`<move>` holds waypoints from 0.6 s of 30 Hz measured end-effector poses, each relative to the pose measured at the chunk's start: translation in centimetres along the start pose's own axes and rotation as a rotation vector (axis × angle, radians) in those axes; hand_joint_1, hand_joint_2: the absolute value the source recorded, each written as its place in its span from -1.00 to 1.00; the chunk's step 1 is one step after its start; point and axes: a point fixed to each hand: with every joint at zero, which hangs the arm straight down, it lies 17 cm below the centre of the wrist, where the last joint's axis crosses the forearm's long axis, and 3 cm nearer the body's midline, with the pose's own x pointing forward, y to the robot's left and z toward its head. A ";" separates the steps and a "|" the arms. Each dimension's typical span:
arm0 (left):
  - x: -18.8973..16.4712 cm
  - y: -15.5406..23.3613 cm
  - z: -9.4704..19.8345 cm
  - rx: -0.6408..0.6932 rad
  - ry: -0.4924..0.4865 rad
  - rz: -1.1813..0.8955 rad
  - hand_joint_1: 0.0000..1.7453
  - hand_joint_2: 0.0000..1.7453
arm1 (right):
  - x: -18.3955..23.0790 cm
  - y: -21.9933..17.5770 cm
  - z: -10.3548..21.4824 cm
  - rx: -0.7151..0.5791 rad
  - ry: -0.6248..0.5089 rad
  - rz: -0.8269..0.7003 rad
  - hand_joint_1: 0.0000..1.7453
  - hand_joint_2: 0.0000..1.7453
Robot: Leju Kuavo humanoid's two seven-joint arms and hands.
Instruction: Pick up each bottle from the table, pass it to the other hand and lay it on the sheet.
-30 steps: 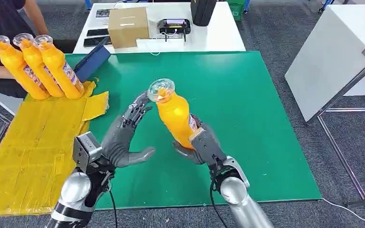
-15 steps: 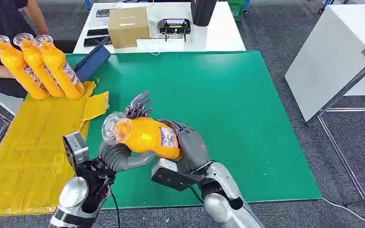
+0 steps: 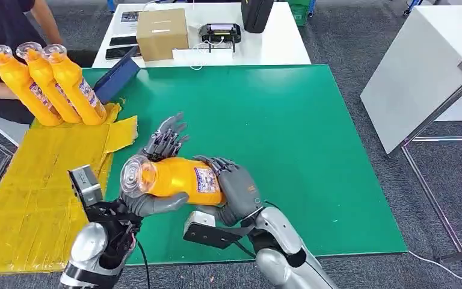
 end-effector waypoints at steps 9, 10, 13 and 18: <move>0.3 -0.1 0.1 -0.014 -0.016 0.014 1.00 1.00 | 0.3 0.3 -0.2 0.023 -0.008 -0.004 1.00 1.00; 0.4 -0.1 0.2 -0.015 -0.016 0.016 1.00 1.00 | 0.3 0.3 -0.1 0.025 -0.008 -0.003 1.00 1.00; 0.5 -0.1 0.2 -0.018 -0.023 0.020 1.00 1.00 | 0.4 0.5 -0.1 0.028 -0.010 -0.004 1.00 1.00; 0.6 0.0 0.2 -0.016 -0.027 0.027 1.00 1.00 | 0.3 0.6 0.0 0.033 -0.009 -0.001 1.00 1.00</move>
